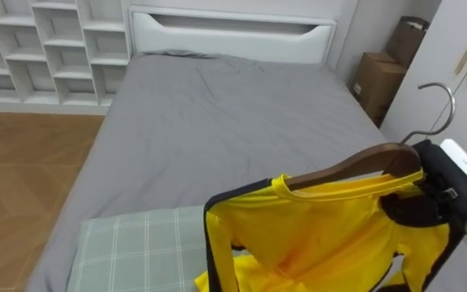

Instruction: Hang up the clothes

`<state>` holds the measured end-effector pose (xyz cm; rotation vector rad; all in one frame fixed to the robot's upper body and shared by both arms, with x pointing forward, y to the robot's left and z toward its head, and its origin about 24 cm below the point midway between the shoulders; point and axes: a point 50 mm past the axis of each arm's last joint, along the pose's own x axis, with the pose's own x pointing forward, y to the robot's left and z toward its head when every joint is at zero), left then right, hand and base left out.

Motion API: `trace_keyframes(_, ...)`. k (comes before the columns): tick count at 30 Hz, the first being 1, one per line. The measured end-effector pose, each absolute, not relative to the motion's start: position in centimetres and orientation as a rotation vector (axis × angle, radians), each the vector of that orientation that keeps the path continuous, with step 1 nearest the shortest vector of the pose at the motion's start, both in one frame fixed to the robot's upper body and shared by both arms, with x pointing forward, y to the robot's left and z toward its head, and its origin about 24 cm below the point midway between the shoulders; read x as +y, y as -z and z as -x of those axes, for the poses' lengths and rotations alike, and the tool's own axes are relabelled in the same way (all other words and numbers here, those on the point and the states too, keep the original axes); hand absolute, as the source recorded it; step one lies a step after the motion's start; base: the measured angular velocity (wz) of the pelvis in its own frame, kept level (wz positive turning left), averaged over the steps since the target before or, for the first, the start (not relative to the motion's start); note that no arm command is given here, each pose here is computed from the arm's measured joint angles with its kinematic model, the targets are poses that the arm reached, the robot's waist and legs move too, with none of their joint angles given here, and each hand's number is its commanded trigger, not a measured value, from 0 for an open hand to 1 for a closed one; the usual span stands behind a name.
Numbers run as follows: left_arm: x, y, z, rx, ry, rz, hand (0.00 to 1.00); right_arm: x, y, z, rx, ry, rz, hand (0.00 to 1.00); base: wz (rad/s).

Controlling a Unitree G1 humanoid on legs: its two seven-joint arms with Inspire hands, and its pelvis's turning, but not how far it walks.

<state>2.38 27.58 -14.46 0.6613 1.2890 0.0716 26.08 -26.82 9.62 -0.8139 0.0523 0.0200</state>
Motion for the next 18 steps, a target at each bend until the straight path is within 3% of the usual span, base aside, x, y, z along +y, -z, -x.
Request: trace_keyframes(18, 27.55, 14.45, -2.75, 1.280, -0.078, -0.665, 0.00, -26.44, -9.70, -26.01, 0.088, -0.071, 0.841, 1.00, 0.00)
